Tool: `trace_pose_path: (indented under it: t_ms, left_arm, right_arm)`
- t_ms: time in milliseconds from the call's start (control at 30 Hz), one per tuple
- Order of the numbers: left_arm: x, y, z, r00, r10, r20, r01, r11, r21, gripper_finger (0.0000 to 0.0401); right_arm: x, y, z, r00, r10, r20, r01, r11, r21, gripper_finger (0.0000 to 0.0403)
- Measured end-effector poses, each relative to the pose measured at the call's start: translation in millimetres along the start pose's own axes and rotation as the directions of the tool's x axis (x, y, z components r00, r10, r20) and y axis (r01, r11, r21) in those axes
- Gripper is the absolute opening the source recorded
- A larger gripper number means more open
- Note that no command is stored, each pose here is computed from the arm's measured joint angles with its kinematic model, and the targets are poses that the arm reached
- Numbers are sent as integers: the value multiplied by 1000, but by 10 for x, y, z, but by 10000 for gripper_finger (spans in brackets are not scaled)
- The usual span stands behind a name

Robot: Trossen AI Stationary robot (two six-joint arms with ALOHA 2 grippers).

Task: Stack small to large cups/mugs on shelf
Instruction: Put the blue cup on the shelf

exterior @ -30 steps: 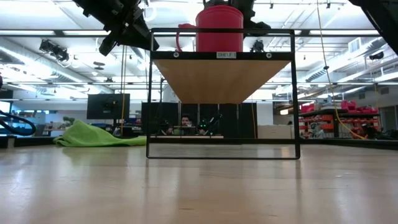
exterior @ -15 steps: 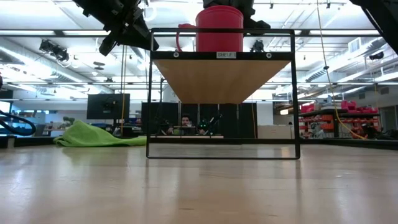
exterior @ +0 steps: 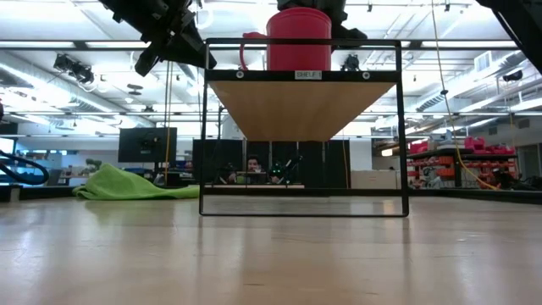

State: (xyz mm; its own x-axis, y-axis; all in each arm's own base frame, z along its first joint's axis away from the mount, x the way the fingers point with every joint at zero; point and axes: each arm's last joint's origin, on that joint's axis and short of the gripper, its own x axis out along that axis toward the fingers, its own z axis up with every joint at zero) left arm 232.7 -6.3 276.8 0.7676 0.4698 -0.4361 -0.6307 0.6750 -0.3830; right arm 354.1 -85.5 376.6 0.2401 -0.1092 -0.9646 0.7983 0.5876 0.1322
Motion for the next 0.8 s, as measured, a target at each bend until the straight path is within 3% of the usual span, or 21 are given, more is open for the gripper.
trace_pose_path:
  t_ms: [800]
  left_arm:
    - [0, 0, 0, 1000, 0, 0, 0, 1000, 0, 35]
  right_arm:
    - [-1, 18, 48, 999, 32, 39, -30, 999, -43, 50]
